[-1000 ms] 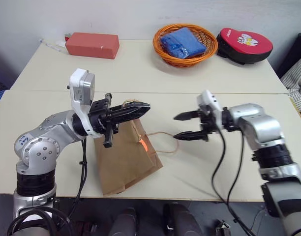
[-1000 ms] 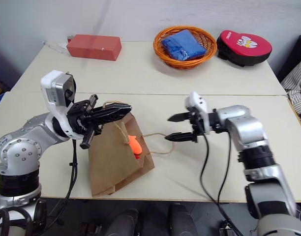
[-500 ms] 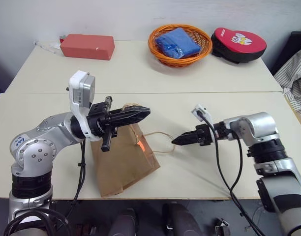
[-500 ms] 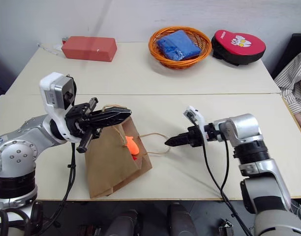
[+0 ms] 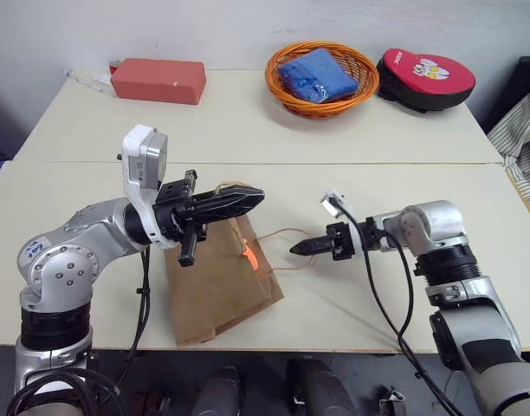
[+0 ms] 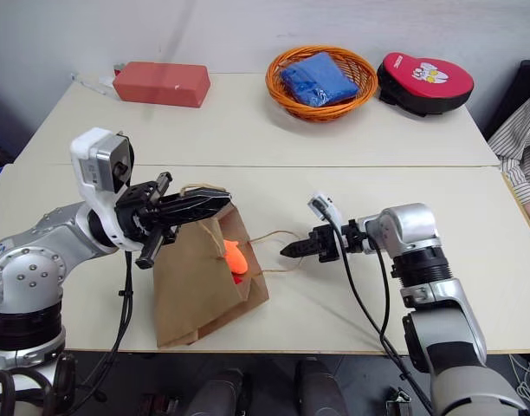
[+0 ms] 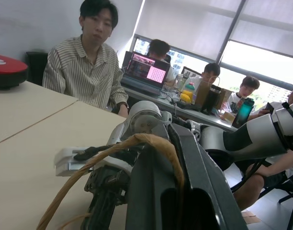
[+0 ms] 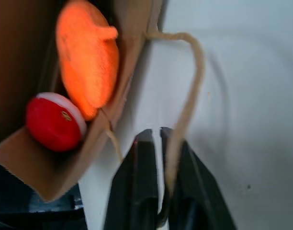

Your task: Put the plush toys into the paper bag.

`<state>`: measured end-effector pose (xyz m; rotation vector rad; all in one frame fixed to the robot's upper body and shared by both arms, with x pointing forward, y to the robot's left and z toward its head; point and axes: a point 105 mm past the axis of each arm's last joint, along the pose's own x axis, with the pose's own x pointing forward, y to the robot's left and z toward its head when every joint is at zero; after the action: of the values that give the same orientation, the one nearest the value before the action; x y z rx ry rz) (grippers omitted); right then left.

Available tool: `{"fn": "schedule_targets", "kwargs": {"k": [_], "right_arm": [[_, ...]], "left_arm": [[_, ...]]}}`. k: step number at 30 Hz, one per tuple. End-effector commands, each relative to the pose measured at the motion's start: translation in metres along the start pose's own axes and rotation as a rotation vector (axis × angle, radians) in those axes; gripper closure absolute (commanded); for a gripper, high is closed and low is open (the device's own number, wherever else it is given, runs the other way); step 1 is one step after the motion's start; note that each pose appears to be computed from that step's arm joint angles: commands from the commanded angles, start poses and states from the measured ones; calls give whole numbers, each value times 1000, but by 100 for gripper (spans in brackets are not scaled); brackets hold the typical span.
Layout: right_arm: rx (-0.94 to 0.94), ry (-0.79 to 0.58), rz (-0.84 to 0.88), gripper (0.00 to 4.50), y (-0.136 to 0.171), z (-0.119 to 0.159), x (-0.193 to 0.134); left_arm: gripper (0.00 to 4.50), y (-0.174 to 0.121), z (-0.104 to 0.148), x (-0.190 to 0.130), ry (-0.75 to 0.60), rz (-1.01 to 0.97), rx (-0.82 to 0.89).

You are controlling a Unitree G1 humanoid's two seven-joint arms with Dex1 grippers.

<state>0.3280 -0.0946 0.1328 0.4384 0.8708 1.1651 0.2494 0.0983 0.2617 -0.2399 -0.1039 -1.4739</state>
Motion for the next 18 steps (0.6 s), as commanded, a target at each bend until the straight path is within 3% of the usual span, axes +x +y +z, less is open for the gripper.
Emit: {"fn": "schedule_targets", "kwargs": {"k": [1, 8, 14, 18], "right_arm": [[-53, -147, 75, 442, 26, 28, -27], [-154, -296, 101, 442, 79, 66, -87], [-284, -374, 114, 442, 119, 93, -109], [-325, -376, 129, 442, 130, 97, -104]], "left_arm": [[450, 0, 8, 0, -9, -12, 56], [450, 26, 22, 3, -26, -3, 158], [450, 54, 43, 15, -83, 25, 287], [450, 69, 53, 18, -121, 81, 356]]}}
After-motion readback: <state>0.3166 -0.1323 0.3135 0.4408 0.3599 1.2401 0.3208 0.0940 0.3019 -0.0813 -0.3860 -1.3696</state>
